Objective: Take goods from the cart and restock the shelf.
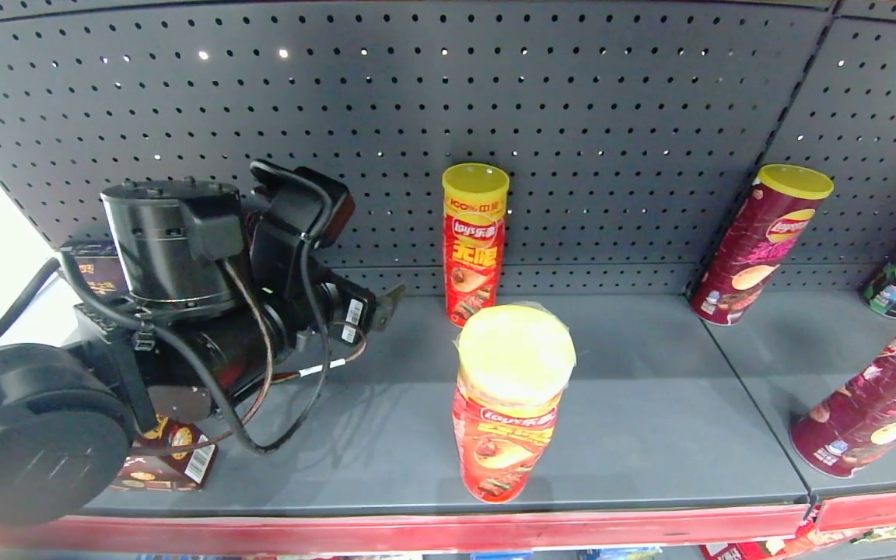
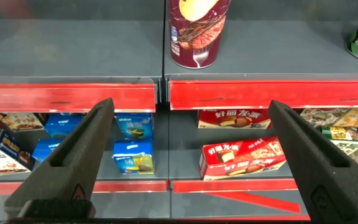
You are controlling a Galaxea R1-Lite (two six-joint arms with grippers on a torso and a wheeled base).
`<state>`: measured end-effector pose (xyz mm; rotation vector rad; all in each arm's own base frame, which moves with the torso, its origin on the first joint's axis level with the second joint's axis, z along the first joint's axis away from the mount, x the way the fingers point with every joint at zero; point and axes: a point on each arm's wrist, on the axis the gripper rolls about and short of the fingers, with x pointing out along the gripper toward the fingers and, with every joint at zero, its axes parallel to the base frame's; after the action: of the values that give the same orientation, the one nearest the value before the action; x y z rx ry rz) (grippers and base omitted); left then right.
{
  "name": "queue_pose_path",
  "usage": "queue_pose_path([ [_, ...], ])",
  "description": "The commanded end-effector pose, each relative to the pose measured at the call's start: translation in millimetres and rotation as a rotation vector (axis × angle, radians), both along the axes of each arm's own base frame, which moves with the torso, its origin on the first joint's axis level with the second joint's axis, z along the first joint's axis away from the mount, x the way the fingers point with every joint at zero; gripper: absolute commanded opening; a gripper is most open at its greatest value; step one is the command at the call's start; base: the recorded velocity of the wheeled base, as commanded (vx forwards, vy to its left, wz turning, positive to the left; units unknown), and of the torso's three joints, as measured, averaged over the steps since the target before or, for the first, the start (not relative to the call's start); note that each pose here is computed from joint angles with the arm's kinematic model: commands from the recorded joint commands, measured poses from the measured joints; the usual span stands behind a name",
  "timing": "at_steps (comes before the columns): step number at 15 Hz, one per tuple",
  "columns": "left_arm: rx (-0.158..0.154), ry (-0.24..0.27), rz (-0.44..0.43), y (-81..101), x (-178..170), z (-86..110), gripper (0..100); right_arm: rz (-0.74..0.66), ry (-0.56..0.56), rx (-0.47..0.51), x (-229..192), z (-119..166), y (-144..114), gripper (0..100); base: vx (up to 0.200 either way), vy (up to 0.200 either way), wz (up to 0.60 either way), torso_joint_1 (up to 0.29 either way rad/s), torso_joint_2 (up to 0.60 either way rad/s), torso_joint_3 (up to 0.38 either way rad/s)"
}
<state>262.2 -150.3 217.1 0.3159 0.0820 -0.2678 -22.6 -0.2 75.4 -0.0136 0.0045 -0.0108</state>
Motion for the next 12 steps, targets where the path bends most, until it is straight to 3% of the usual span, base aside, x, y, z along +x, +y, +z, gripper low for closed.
queue_pose_path([
  [1, -0.005, -0.006, 0.004, 3.3, -3.5, 2.2, 100, 0.000, 0.002, 0.000, 0.1, 0.0, 0.0, 100, 0.000, 0.000, 0.00, 0.000, 0.00, 0.000],
  [2, -0.009, -0.014, 0.002, 3.1, -3.2, 2.6, 100, 0.005, -0.026, 0.018, -1.0, 3.9, 0.0, 100, 0.000, 0.000, 0.00, 0.000, 0.00, 0.000],
  [3, -0.009, -0.014, 0.002, 2.8, -2.8, 2.5, 100, 0.016, -0.117, 0.077, -6.7, 48.4, -0.4, 100, 0.000, 0.000, 0.00, 0.000, 0.00, 0.000],
  [4, -0.012, -0.018, 0.002, 1.9, -1.3, 1.5, 100, 0.057, -0.058, 0.185, 12.4, 102.2, -0.1, 100, 0.000, 0.000, 0.00, 0.000, 0.00, 0.000],
  [8, -0.006, -0.008, 0.002, 1.9, -1.2, -4.9, 100, 0.297, -0.021, 0.081, 37.5, 147.8, 5.7, 100, 0.000, 0.000, 0.00, 0.000, 0.00, 0.000],
  [9, -0.009, -0.012, 0.004, 2.3, -1.1, -5.8, 100, 0.422, 0.006, 0.031, 49.5, 156.3, 10.4, 100, 0.000, 0.000, 0.00, 0.000, 0.00, 0.000],
  [12, -0.013, -0.022, -0.001, 2.0, -0.8, -4.2, 100, 0.664, 0.127, -0.018, 82.1, 161.0, 30.3, 100, 0.000, 0.000, 0.00, 0.000, 0.00, 0.000],
])
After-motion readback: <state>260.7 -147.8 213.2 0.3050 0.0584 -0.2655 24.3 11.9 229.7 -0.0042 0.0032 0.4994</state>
